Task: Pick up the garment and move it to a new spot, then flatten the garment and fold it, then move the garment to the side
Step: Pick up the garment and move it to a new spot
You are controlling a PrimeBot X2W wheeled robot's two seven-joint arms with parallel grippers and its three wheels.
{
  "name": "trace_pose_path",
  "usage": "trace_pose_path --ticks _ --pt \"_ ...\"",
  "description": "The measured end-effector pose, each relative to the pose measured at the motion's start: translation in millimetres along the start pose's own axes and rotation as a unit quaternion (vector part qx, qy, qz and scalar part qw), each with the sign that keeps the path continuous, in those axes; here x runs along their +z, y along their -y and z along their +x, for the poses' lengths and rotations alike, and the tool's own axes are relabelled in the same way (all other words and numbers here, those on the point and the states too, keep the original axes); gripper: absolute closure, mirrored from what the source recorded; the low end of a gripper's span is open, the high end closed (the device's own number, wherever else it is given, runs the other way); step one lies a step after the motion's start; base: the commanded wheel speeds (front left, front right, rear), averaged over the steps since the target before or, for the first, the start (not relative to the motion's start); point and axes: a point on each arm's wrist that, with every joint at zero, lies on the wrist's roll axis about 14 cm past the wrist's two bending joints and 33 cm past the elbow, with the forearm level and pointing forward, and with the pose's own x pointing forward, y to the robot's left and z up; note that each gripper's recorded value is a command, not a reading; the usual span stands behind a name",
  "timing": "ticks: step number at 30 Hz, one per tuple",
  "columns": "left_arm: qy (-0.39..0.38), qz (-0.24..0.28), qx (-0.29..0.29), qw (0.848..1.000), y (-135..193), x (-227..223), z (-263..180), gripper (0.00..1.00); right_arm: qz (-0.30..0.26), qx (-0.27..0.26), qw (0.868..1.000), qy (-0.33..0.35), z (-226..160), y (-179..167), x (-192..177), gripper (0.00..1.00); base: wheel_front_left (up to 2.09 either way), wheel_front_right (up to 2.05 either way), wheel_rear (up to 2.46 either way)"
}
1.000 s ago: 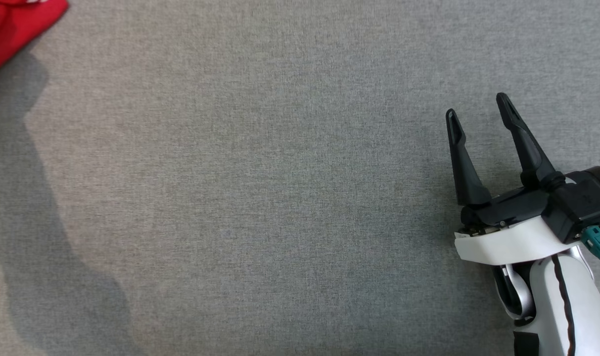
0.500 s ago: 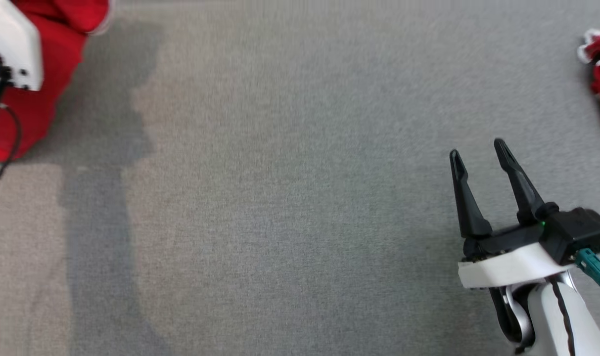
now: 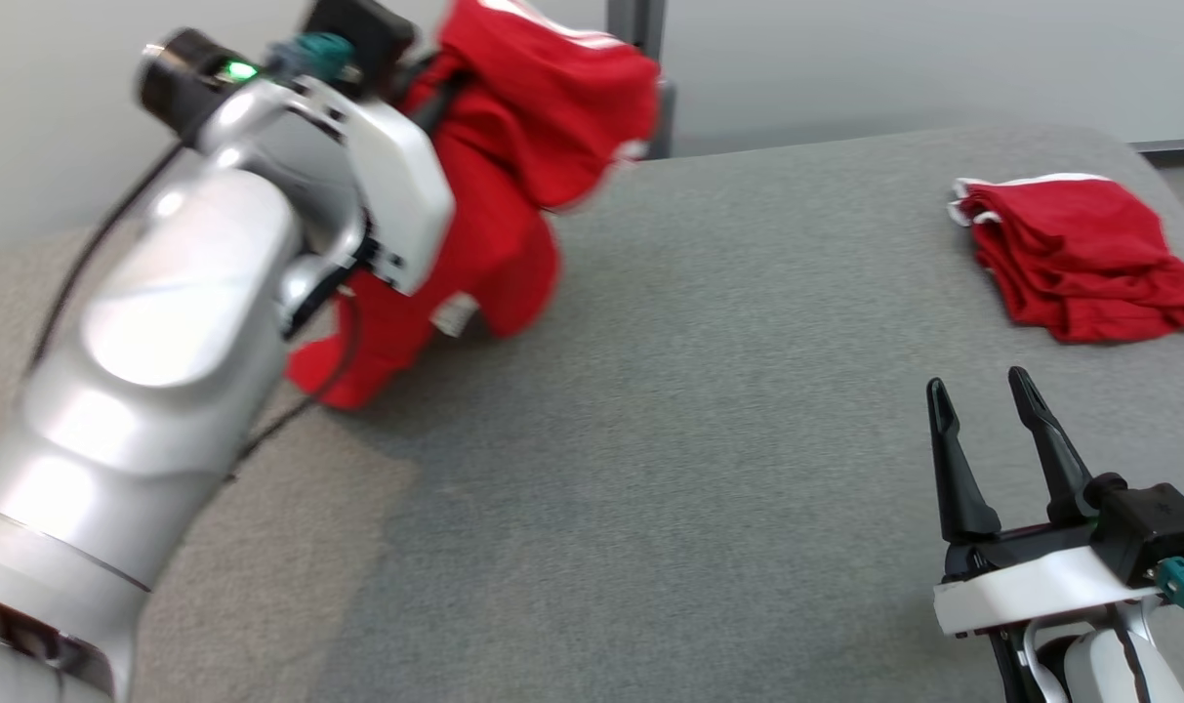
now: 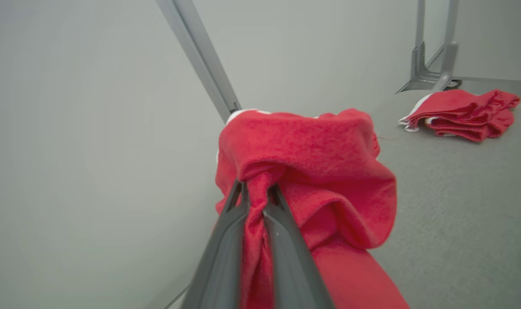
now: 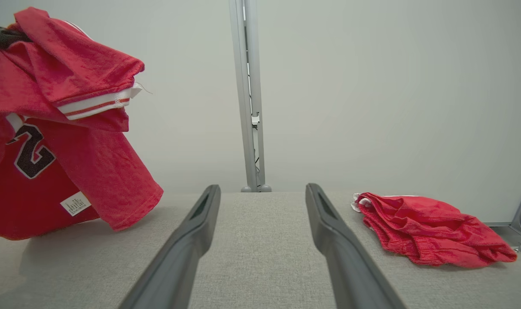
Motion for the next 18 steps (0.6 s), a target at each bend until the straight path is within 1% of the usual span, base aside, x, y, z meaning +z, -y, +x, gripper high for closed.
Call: trace_pose_path --ticks 4,9,13,16,18 --pt "0.031 -0.02 -0.081 0.996 65 16 11 1.0 -0.002 -0.026 1.0 0.004 -13 16 5 0.0 0.0 0.0 0.0" --pt "0.025 -0.068 -0.143 0.987 126 -4 23 1.0 -0.002 -0.046 0.999 0.002 -20 28 5 0.0 0.0 0.0 0.0" --pt "0.009 -0.118 -0.157 0.98 161 -33 32 1.0 0.0 -0.058 0.998 0.0 -20 37 4 0.0 0.0 0.0 0.0" --pt "-0.008 -0.145 -0.146 0.978 172 -57 38 1.0 0.0 -0.069 0.998 -0.007 -22 43 0 0.0 0.0 0.0 0.0" --pt "-0.02 -0.154 -0.14 0.978 177 -73 42 1.0 0.0 -0.076 0.997 -0.008 -22 48 0 0.0 0.0 0.0 0.0"
